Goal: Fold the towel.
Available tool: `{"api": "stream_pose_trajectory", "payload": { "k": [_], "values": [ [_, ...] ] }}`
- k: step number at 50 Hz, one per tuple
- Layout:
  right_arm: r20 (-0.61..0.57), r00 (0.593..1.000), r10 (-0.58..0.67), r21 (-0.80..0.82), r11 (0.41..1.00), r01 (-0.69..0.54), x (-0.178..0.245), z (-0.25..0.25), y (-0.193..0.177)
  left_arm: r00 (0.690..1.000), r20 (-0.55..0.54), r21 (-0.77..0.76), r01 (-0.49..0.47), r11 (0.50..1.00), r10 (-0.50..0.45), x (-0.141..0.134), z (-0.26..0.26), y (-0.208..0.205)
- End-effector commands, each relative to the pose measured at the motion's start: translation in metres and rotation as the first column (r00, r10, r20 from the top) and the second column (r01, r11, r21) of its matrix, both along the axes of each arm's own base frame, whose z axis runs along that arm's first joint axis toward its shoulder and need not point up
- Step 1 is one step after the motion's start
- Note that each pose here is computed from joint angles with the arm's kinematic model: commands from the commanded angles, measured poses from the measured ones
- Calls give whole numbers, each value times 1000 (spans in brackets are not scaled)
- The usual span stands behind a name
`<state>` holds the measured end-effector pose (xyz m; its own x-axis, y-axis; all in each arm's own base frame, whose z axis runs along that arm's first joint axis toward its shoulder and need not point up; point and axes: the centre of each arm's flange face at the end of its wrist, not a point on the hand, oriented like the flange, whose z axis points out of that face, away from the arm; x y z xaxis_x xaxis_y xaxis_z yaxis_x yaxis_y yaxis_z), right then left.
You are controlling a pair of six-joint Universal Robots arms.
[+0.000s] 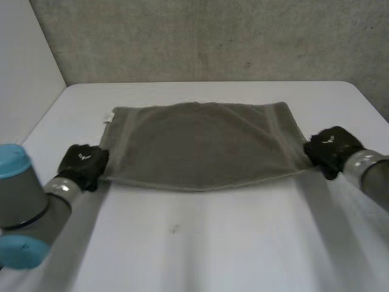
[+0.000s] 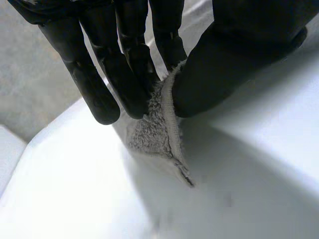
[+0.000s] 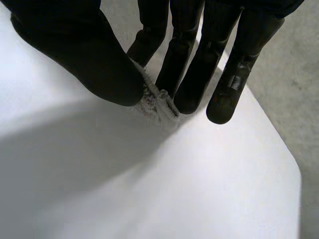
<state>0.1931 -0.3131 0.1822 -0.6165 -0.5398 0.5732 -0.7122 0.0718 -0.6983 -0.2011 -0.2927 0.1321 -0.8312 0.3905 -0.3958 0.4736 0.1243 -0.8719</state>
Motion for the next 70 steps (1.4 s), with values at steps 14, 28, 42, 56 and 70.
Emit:
{"api": "stream_pose_trajectory", "payload": {
  "k": [14, 28, 42, 56, 70],
  "values": [
    [-131, 988, 80, 84, 994, -70, -41, 75, 68, 998, 25, 68, 55, 996, -57, 33, 77, 74],
    [-58, 996, -71, -4, 997, 71, -7, 6, -41, 993, 45, -73, 112, 991, -109, -17, 35, -54],
    [86, 990, -111, -260, 957, 129, 15, -19, -113, 994, 36, -180, 104, 978, -99, -50, 4, -132],
    [116, 988, -107, -313, 939, 138, 23, -8, -108, 984, -137, -102, 99, 990, -112, -63, 2, -116],
    [124, 982, -142, -148, 976, 159, 2, 16, -24, 967, -249, -19, 52, 998, -55, -34, 47, -40]
  ]
}}
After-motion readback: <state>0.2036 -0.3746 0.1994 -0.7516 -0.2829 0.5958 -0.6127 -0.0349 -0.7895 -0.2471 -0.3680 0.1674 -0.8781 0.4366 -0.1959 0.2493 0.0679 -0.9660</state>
